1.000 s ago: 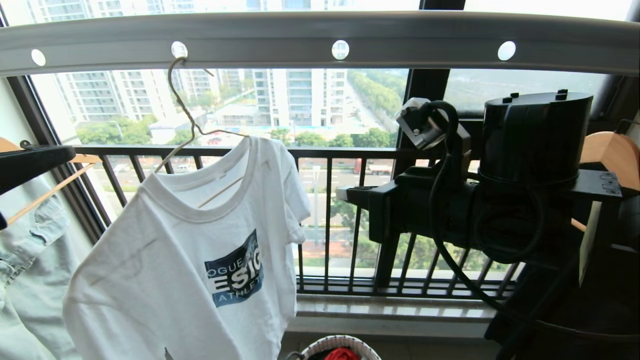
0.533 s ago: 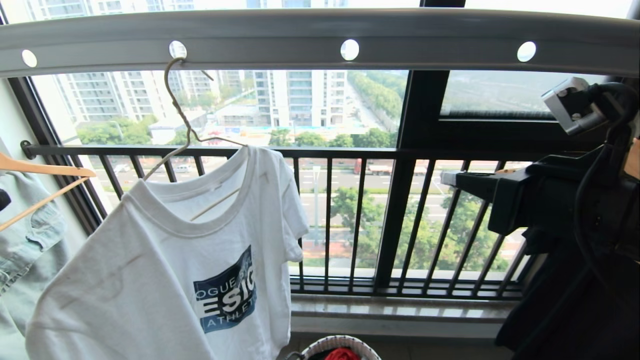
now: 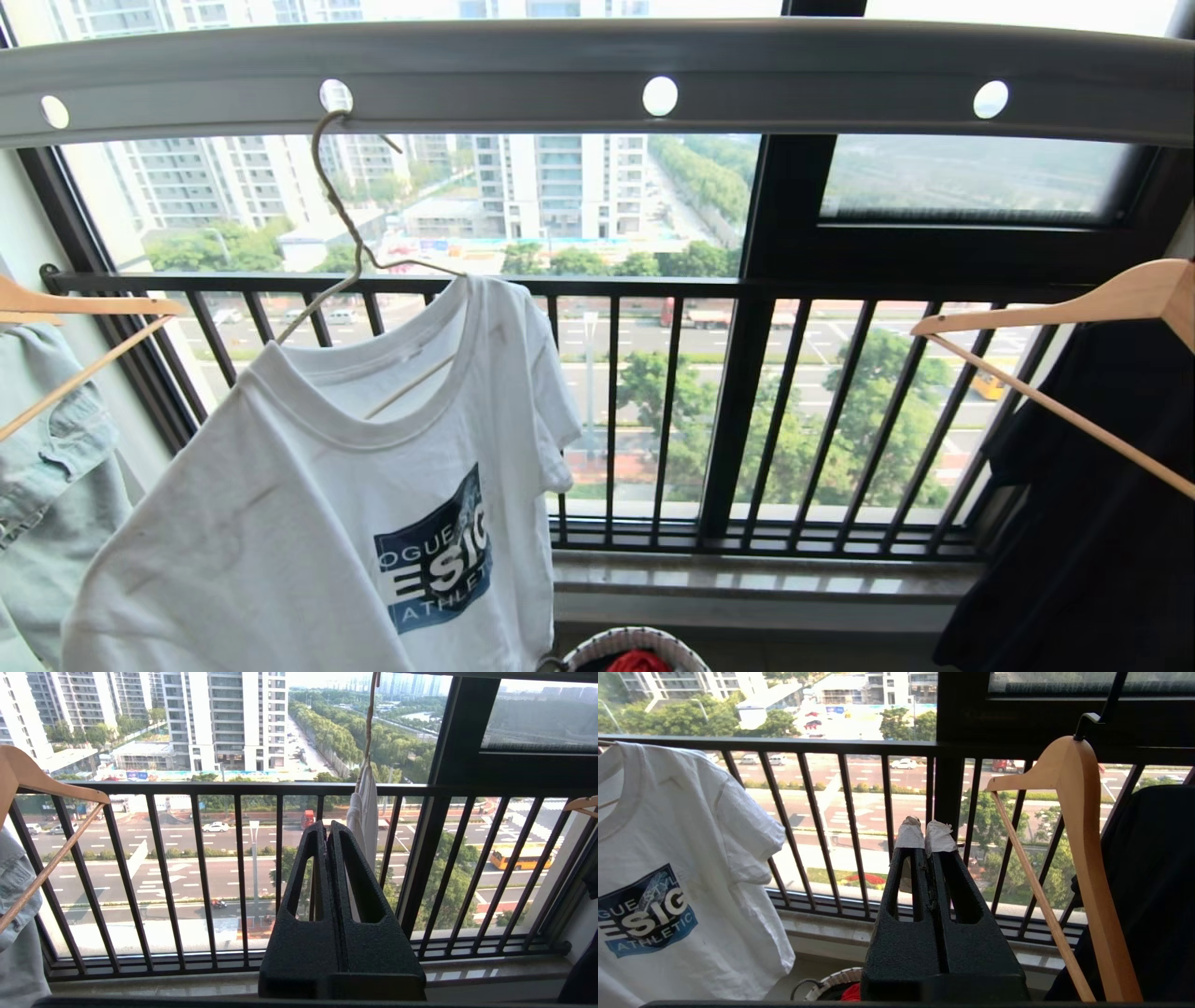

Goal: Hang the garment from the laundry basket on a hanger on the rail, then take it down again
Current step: Take the clothes off the clothes rack

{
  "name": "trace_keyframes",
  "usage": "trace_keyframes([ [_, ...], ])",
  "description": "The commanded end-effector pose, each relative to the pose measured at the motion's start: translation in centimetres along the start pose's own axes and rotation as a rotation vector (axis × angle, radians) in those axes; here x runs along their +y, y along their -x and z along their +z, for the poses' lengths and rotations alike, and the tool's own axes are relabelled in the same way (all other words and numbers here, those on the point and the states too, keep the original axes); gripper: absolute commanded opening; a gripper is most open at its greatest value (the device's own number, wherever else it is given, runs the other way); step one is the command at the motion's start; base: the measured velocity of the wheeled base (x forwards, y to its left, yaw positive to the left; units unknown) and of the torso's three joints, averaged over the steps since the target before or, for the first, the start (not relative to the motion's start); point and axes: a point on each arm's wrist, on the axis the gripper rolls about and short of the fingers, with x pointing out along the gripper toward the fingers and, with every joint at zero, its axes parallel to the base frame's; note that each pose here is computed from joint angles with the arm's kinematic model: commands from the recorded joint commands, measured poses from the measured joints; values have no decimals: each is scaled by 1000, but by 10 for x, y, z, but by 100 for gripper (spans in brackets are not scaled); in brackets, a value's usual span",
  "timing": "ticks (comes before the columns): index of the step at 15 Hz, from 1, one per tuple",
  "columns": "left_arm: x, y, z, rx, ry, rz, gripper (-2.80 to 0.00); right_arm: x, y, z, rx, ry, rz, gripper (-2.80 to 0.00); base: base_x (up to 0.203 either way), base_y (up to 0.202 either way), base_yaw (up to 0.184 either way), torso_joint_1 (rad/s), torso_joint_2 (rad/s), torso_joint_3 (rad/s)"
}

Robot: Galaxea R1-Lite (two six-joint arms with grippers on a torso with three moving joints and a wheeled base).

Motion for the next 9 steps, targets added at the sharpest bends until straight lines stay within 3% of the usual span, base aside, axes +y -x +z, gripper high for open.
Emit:
trace_keyframes([
  [1, -3, 30, -25, -56, -19, 4, -280, -7, 75, -17, -100, -6, -96, -280, 0, 0, 0, 0, 0, 0],
  [3, -1, 34, -52, -19, -56, 10, -280, -5, 100, -36, -106, 1, -173, -280, 0, 0, 0, 0, 0, 0],
  [5, 2, 40, -88, 27, -86, 14, -280, -4, 105, -70, -65, 24, -185, -280, 0, 0, 0, 0, 0, 0],
  [9, 7, 39, -144, 144, -142, 19, -280, -7, 86, -141, 19, 92, -91, -280, 0, 0, 0, 0, 0, 0],
])
